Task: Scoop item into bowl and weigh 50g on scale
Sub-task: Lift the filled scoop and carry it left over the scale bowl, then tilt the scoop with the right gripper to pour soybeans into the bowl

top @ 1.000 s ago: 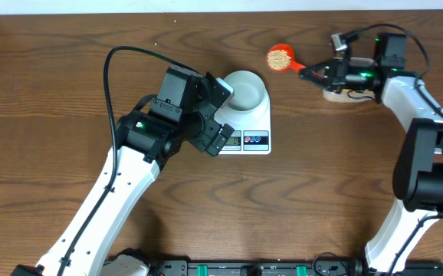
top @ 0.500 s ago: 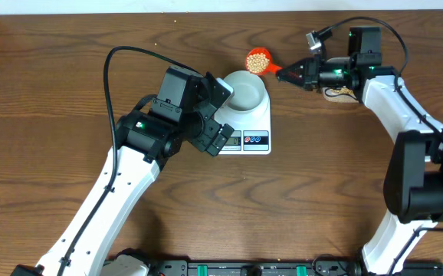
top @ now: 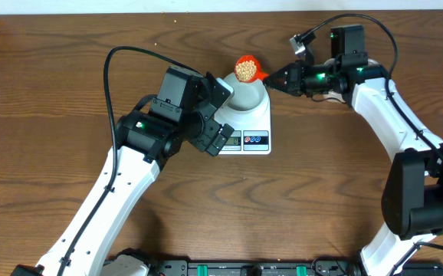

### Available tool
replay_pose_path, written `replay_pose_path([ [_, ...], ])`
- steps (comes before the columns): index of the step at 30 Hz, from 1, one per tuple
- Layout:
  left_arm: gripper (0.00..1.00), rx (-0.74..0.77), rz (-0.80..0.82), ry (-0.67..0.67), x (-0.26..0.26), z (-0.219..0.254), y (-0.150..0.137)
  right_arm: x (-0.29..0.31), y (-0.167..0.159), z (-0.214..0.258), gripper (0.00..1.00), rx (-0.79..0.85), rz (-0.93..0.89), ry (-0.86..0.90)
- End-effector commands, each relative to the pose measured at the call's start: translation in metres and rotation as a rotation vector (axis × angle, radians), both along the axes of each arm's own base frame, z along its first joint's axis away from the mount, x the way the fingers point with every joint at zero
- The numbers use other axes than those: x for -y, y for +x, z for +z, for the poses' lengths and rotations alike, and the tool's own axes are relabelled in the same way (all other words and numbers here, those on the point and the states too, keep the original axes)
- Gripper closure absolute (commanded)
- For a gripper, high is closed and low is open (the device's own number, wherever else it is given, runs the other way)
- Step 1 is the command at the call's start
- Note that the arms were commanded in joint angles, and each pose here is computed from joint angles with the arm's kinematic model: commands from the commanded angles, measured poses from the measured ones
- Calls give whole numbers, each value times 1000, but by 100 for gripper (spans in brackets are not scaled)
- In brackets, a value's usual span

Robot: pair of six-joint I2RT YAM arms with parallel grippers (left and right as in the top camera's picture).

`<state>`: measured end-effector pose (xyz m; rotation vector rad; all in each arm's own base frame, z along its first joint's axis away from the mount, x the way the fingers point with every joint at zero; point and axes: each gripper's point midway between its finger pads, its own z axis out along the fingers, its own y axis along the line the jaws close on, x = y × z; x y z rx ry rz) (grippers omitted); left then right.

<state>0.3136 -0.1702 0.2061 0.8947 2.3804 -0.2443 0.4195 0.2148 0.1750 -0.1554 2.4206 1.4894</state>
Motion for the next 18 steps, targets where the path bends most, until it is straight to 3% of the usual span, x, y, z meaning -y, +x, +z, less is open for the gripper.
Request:
replay_pose_path([
  [1,2,-4,-2,-10,1,1,0,-7,-4,7,99,77,20,-58],
  [18,2,-4,-2,-10,1,1,0,-27,-18,-13,99,75,45,-181],
])
